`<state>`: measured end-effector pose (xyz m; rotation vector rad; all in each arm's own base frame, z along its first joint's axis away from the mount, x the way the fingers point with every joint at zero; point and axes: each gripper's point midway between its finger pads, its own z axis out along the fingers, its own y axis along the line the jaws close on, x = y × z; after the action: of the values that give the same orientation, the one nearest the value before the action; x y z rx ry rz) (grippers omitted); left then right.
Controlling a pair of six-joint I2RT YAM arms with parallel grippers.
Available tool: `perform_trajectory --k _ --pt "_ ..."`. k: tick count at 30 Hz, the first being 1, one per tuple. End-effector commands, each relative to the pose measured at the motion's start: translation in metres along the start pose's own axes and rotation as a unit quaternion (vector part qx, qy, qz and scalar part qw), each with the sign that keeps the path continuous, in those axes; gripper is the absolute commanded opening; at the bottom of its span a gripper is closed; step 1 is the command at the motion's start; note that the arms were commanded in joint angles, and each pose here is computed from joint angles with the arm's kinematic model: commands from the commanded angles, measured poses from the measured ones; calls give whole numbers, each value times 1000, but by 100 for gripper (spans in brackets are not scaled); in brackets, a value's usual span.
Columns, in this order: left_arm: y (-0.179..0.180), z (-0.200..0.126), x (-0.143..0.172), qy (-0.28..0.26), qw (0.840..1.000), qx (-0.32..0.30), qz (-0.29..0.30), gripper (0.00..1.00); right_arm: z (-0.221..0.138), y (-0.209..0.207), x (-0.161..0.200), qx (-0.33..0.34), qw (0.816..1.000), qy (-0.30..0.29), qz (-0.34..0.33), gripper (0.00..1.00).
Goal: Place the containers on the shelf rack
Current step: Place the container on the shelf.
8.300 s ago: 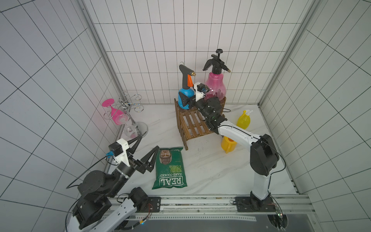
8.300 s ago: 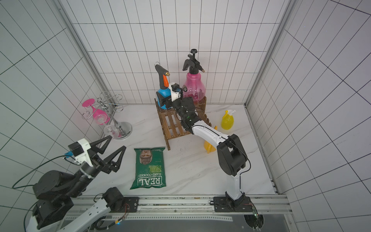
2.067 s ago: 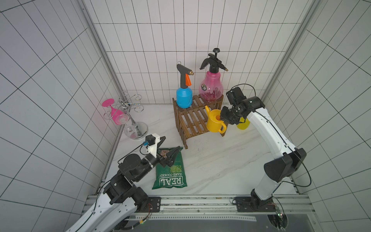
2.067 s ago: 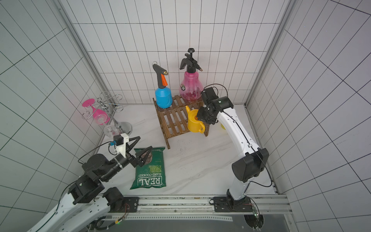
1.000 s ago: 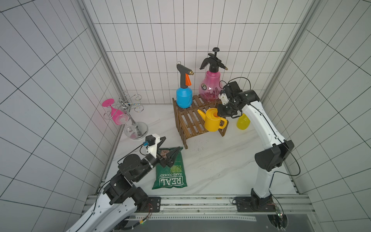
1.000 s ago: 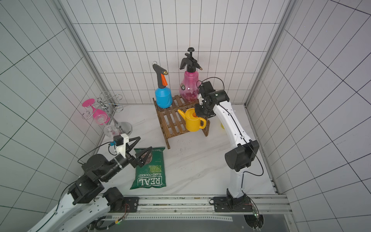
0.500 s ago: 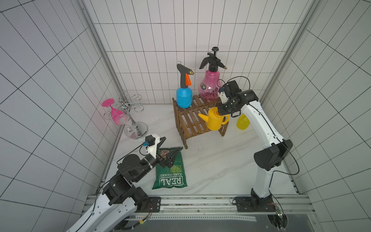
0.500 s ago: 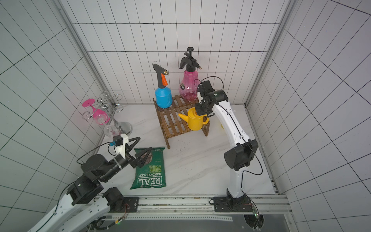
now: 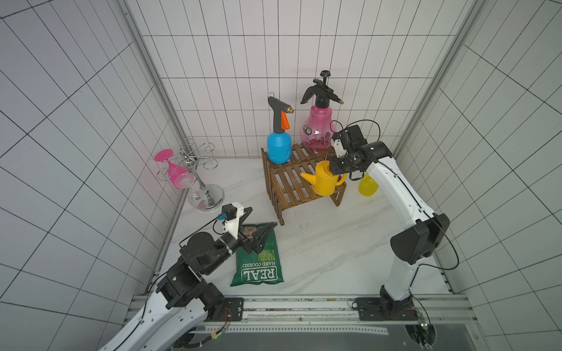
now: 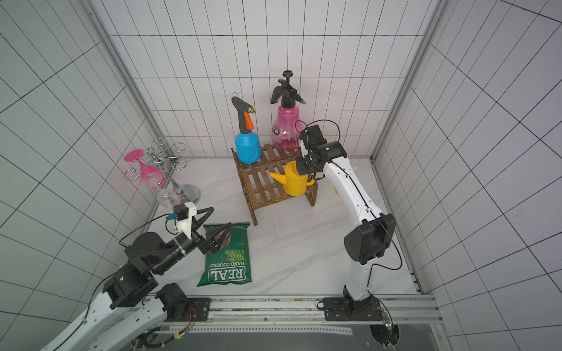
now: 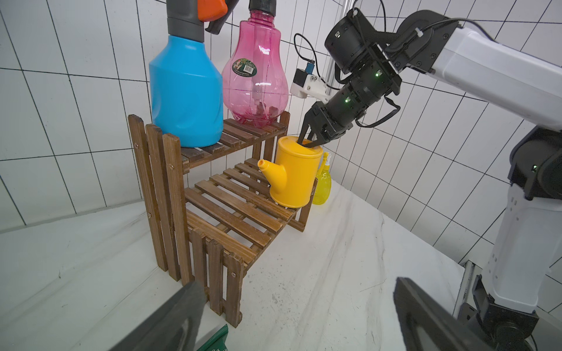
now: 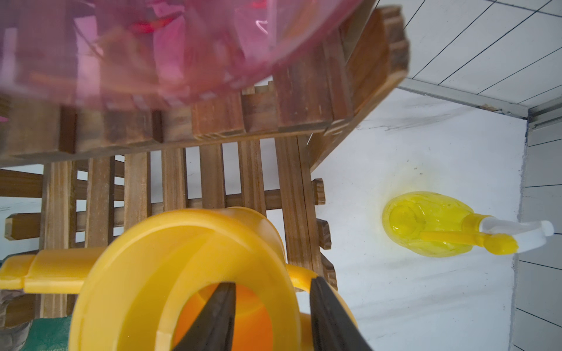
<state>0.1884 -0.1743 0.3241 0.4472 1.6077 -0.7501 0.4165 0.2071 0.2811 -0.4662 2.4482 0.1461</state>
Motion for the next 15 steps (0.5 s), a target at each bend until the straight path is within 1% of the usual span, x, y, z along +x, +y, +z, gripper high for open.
perform_trajectory --k 1,6,10,13,15 --pt "-4 -2 -14 -16 1000 6 6 98 -26 -3 -12 -6 999 -44 15 45" --pt "-5 0 -15 -14 1000 9 6 98 -37 -8 -10 -9 998 -59 28 46" --pt "-6 1 -16 -14 1000 11 6 98 -49 -9 -9 -14 997 -73 31 49" --pt "-6 1 -17 -15 1000 12 6 98 -68 -10 -9 -19 994 -101 28 53" --pt "-6 1 -17 -15 1000 12 6 98 -84 -14 -6 -20 991 -129 28 58"
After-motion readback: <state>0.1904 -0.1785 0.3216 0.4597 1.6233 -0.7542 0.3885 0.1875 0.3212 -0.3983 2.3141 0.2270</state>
